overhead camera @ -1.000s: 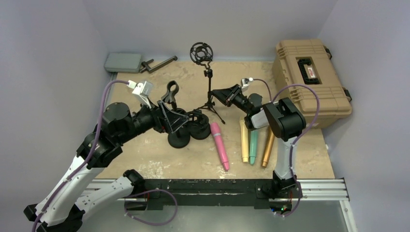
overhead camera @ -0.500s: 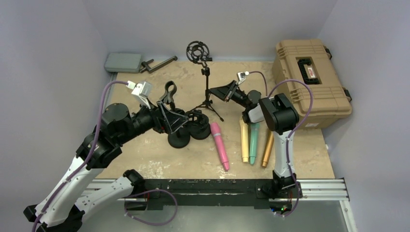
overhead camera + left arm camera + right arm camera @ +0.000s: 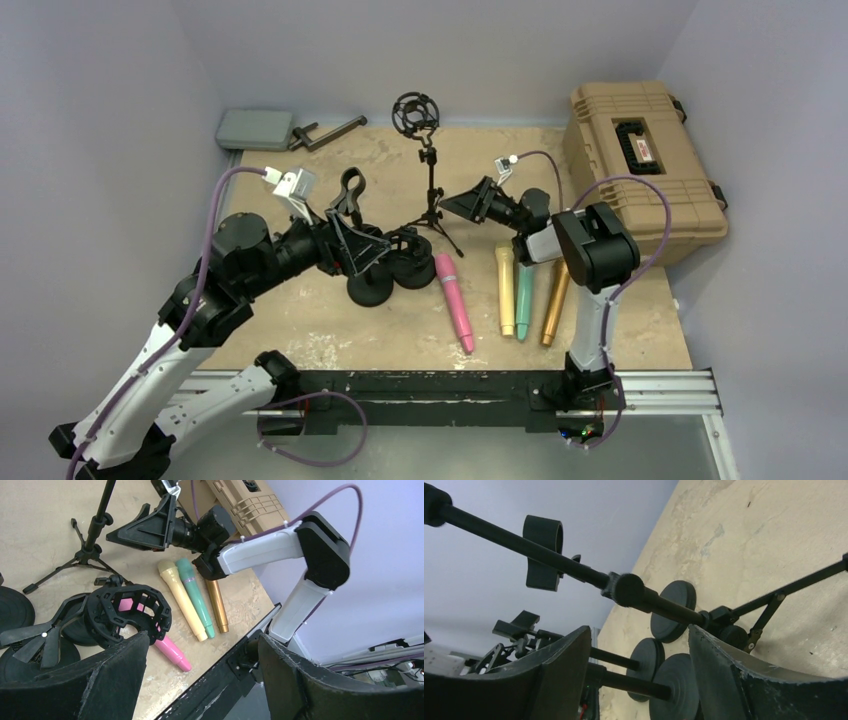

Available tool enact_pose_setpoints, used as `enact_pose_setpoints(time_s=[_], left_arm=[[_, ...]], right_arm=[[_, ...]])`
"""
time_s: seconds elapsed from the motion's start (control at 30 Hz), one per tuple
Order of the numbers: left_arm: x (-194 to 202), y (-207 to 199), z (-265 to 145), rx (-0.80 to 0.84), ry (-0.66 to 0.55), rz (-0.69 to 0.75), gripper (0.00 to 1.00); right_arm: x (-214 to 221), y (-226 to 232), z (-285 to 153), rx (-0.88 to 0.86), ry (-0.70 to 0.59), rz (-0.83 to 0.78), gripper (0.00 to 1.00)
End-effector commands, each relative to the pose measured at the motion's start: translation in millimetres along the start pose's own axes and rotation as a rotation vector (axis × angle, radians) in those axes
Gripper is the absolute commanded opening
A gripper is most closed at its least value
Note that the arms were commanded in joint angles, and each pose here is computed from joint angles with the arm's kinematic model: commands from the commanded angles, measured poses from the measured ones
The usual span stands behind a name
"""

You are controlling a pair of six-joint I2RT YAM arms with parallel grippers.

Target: Remove the microphone from the stand

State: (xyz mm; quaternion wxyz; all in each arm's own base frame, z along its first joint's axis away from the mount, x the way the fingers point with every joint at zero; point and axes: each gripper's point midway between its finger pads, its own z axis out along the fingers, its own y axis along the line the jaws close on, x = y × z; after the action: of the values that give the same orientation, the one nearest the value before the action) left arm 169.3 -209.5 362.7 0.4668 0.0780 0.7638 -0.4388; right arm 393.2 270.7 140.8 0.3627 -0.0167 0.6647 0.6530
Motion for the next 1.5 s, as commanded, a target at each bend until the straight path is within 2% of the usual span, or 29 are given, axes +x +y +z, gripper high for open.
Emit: enact_pose_setpoints(time_s=[0.0, 0.23, 0.63, 0.87, 1.1, 1.23, 1.47], left_arm=[[-3.8, -2.2, 1.2, 0.007, -0.017, 0.002, 0.78], [-2.4, -0.8, 1.3, 0.005, -0.016, 0.001, 0.78], [-1.8, -1.5, -0.2, 0.009, -0.014, 0.003, 0.78], [-1.9, -3.2, -1.9, 0.015, -0.014, 0.002, 0.79], [-5.9, -5.3, -7.3, 0.013, -0.027, -0.001, 0.79], [-5.6, -4.7, -7.9, 0.006, -0.021, -0.004, 0.79], [-6.7, -6.0, -8.5, 0.011, -0.024, 0.000, 0.79]], right_arm=[[-13.9, 16.3, 1.2, 0.083, 0.043, -0.141, 0.73], [-28.6, 17.6, -8.6, 0.295, 0.084, -0.195, 0.80], [-80.7, 138.7, 3.7, 0.134, 0.015, -0.324, 0.81], [-105.4, 172.2, 29.9, 0.085, 0.012, -0.366, 0.81], [-113.6, 172.4, 57.7, 0.129, 0.057, -0.446, 0.73], [-109.9, 158.9, 63.9, 0.164, 0.078, -0.429, 0.62], [-102.6, 141.7, 65.5, 0.226, 0.086, -0.428, 0.55]])
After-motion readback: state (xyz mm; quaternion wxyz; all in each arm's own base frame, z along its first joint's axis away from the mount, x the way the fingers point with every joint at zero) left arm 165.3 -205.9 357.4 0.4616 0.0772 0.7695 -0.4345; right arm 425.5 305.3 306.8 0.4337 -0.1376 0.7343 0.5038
